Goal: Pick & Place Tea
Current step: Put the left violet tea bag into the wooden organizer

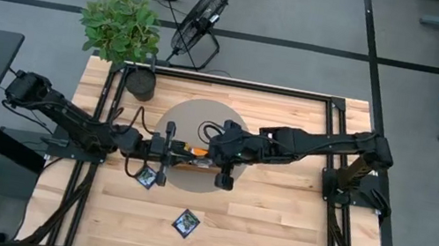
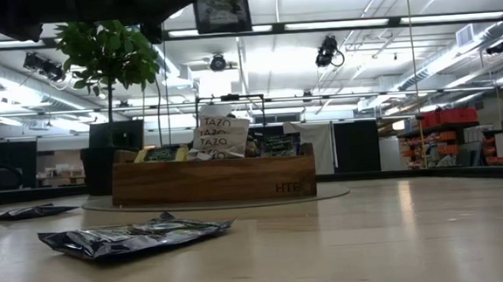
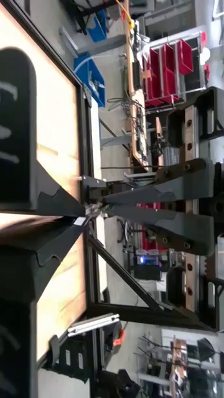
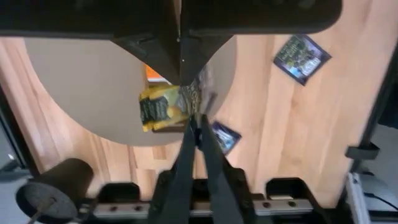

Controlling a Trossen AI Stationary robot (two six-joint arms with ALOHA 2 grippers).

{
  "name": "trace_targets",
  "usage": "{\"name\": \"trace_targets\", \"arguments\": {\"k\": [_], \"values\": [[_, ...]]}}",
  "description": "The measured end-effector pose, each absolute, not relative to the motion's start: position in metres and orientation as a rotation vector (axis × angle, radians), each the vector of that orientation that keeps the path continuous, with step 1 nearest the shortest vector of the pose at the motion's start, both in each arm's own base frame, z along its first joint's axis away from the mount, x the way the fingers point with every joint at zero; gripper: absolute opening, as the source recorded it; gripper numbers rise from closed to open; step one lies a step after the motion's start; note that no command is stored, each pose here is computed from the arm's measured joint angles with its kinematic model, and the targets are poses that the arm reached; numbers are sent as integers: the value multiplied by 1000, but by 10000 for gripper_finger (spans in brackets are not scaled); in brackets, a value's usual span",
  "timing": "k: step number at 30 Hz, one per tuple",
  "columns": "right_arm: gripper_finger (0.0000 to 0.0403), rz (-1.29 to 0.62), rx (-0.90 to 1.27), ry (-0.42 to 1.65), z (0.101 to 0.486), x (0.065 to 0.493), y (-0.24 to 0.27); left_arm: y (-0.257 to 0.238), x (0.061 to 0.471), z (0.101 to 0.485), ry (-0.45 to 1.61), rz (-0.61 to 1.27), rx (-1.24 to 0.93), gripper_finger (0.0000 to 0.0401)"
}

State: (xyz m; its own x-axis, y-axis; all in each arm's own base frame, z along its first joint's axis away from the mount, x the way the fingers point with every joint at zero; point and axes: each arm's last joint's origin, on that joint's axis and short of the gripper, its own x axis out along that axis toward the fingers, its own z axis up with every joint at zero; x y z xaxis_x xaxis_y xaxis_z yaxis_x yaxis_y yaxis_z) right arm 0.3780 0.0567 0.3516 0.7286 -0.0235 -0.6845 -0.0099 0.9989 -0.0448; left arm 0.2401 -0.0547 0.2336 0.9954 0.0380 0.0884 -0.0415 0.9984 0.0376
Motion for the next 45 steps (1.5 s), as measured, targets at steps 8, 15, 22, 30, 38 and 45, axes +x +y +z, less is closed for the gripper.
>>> {"name": "trace_targets", "arguments": {"k": [8, 15, 22, 30, 38, 45], "values": [[1, -93, -84, 821, 350, 369, 52, -53, 240, 227, -22, 91, 56, 67], [0, -182, -102, 890, 346, 362, 49, -54, 240, 225, 2, 85, 55, 78], [0, -235, -75, 935, 319, 354, 46, -57, 239, 223, 18, 73, 39, 74], [0, -265, 2, 769, 280, 346, 38, -67, 237, 223, 20, 32, 36, 74], [0, -326, 29, 777, 240, 339, 19, -76, 234, 223, 19, -5, 36, 74], [0, -332, 50, 793, 224, 334, 13, -76, 234, 223, 18, -6, 35, 74]]}}
